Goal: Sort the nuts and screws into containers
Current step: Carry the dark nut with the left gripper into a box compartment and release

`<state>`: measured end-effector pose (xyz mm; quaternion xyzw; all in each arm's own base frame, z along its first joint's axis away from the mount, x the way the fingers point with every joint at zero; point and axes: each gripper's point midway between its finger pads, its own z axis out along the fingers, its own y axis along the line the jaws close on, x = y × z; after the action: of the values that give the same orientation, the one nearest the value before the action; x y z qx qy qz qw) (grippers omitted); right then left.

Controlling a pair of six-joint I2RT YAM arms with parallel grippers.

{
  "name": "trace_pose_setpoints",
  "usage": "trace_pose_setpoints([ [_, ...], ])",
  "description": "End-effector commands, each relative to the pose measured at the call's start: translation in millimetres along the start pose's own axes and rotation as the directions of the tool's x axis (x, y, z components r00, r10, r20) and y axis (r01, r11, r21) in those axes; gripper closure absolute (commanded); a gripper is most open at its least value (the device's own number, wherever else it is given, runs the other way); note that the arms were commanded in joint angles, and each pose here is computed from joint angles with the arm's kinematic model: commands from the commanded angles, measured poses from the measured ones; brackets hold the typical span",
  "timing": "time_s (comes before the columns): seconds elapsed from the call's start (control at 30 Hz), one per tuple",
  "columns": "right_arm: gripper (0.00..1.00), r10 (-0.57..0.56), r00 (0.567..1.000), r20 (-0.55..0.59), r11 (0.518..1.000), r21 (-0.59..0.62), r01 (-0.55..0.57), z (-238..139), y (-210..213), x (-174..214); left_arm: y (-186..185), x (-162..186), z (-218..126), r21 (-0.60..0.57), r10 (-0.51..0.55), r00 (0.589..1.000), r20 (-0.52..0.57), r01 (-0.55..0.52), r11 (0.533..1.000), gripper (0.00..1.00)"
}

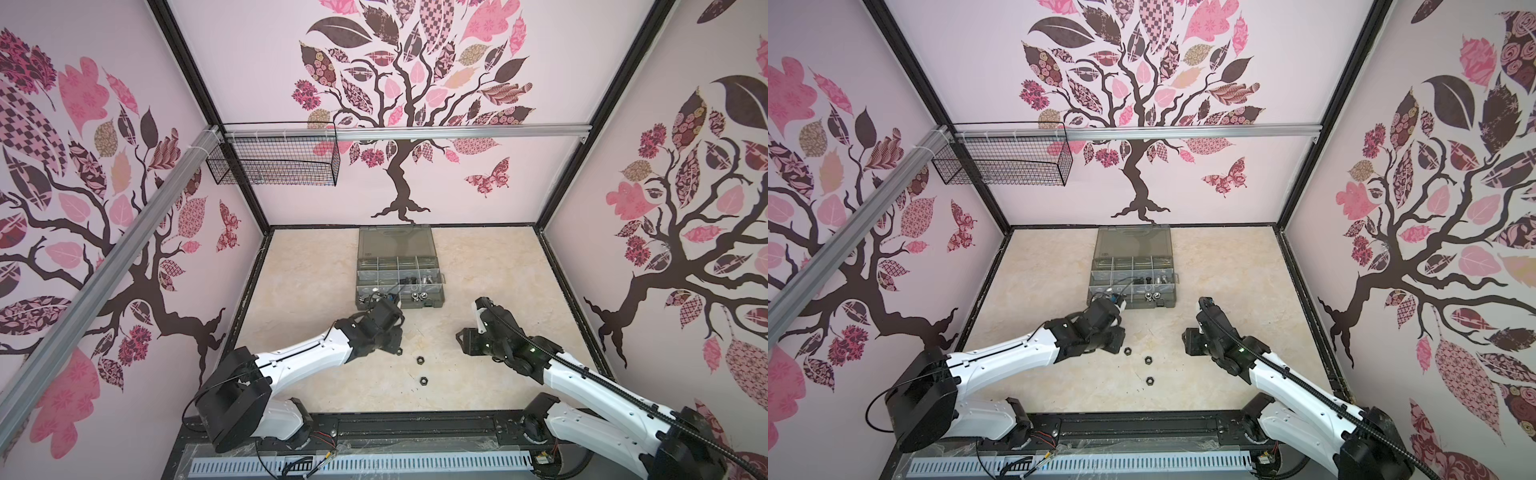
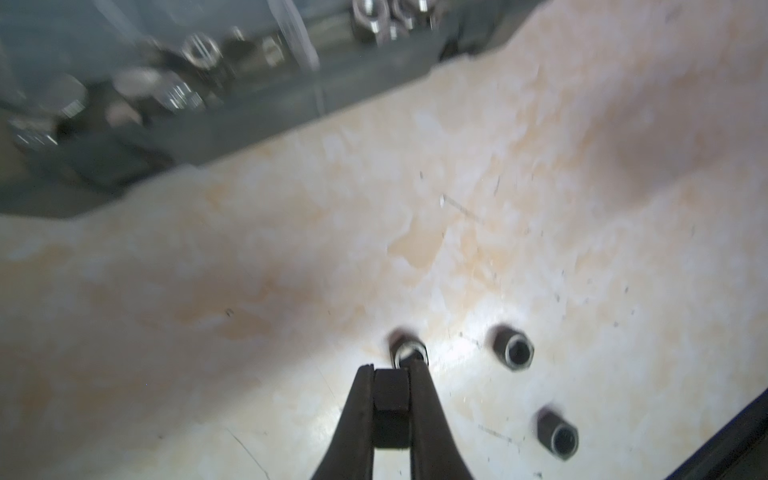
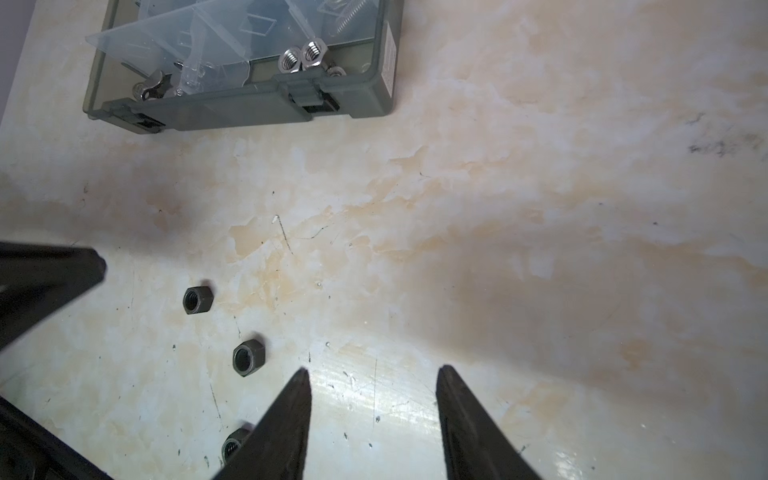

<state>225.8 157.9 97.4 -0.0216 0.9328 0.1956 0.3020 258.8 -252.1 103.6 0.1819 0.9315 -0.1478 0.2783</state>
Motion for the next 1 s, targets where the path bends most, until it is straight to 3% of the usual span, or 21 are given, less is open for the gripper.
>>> trace_pose_setpoints([
  [0.0,0.48,-0.004,1.000,0.017,1.000,0.012,0.004,-5.3,2.5,-11.7,7.1,-59.8,-3.8,0.024,0.053,0.996,0.074,-0.055,0.998,0.94],
  [0.13,0.49,-0.005,1.000,0.019,1.000,0.015,0.005,-7.0,4.1,-15.6,31.1,-107.4,16.4,-0.001,0.044,0.996,0.082,-0.044,0.999,0.93],
  [0.27,0.49,-0.006,1.000,0.024,1.000,0.022,0.006,-10.6,3.9,-17.8,55.1,-133.8,41.5,-0.011,0.004,0.998,0.058,-0.003,1.000,0.93],
  [0.63,0.48,-0.005,1.000,0.023,0.999,0.032,0.004,-14.5,1.6,-16.8,89.1,-148.6,82.9,-0.012,-0.048,0.999,0.019,0.048,0.999,0.89],
  [0.87,0.49,-0.005,1.000,0.019,1.000,0.029,0.005,-14.9,3.6,-18.5,90.3,-152.1,88.1,-0.012,-0.058,0.998,0.021,0.059,0.998,0.69],
  [0.97,0.49,-0.007,1.000,0.021,0.999,0.033,0.006,-15.8,2.6,-18.4,91.2,-150.9,84.8,-0.015,-0.063,0.998,0.023,0.063,0.998,0.64],
])
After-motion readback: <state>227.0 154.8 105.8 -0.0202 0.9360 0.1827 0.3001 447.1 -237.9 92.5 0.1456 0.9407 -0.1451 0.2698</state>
